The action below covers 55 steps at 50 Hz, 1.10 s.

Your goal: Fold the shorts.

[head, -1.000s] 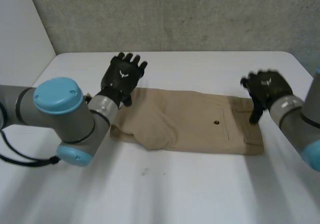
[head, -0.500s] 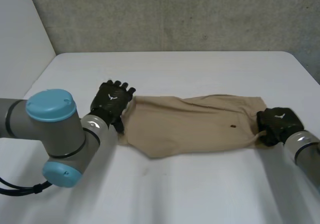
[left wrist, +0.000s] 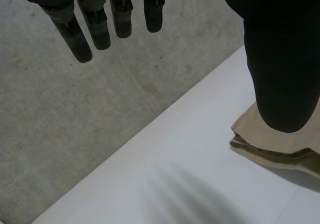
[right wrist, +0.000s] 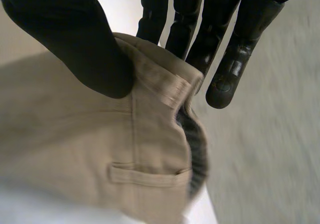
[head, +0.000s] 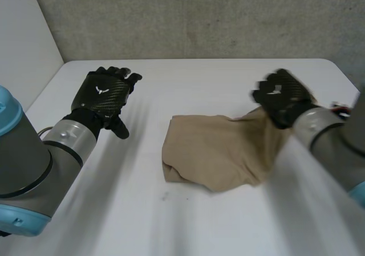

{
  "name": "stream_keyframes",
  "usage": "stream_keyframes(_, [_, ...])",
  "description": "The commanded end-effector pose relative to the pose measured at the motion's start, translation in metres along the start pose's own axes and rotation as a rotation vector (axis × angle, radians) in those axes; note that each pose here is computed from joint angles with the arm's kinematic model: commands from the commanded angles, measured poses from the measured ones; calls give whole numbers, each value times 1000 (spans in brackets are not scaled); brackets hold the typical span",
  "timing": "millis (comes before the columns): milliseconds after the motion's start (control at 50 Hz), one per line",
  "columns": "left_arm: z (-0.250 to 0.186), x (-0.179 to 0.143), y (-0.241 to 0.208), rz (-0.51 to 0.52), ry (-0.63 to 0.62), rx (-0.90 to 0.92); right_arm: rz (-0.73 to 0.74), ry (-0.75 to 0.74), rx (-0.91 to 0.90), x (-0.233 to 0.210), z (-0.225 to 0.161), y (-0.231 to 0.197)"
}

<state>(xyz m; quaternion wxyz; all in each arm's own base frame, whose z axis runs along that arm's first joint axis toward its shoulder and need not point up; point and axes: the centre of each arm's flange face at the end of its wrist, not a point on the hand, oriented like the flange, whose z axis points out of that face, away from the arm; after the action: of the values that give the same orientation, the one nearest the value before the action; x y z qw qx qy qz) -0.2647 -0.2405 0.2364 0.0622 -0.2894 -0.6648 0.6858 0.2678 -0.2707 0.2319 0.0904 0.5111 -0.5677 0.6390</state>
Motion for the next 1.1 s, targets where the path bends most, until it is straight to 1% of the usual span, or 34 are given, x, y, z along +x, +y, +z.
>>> stream_keyframes(20, [0,1,-1,-4,1,3,-41,-288,254,-98,-7,-64])
stream_keyframes(40, [0,1,-1,-4,1,3,-44,-327,277,-110,-9,-68])
stream_keyframes(60, [0,2,-1,-4,3,4,-42,-407,314,-132,-15,-74])
stream_keyframes(140, [1,0,-3,-3,-5,12,-15,-528,343,-161,-20,-69])
stream_keyframes(180, [2,-2,-4,-5,-9,16,-4,-542,344,-164,-20,-68])
stream_keyframes(240, [5,-5,-9,-4,-20,33,56,-535,348,-156,-18,-73])
stream_keyframes(260, [7,-7,-11,-6,-25,39,81,-526,352,-152,-18,-76])
stream_keyframes(300, [10,-10,-19,-18,-35,67,177,-472,362,-129,-14,-87])
stream_keyframes(340, [13,-11,-25,-34,-39,85,260,-411,349,-105,-9,-88])
stream_keyframes(360, [15,-11,-26,-45,-38,90,360,-333,323,-79,-5,-86])
stream_keyframes(420, [20,-13,-39,-96,-37,131,505,-208,277,-43,-2,-81])
stream_keyframes(440, [22,-13,-41,-113,-35,133,583,-143,244,-27,0,-75])
stream_keyframes(500, [30,-7,-32,-172,-12,91,661,-108,189,-22,3,-64])
stream_keyframes(520, [33,5,-26,-208,22,58,677,-104,150,-26,6,-56])
stream_keyframes(580, [30,29,-20,-256,84,-1,674,-128,76,-38,13,-41])
stream_keyframes(600, [27,46,-11,-277,110,-63,670,-137,53,-42,15,-37])
stream_keyframes(620, [25,53,-9,-283,118,-84,667,-141,34,-44,17,-32])
stream_keyframes(660, [23,63,2,-291,109,-142,659,-149,-17,-48,25,-19])
stream_keyframes(700, [20,76,21,-294,62,-222,670,-170,-66,-57,35,-6])
stream_keyframes(760, [17,88,41,-276,28,-284,678,-199,-123,-69,42,5])
stream_keyframes(840, [13,101,59,-248,36,-338,678,-238,-192,-84,48,19])
stream_keyframes(920, [14,107,77,-225,43,-388,669,-244,-247,-91,50,28])
stream_keyframes(960, [15,108,79,-222,44,-394,650,-243,-260,-92,50,31])
stream_keyframes(1040, [14,105,79,-219,48,-415,563,-207,-271,-80,50,35])
stream_keyframes(1100, [14,103,69,-218,56,-410,556,-182,-238,-68,46,24])
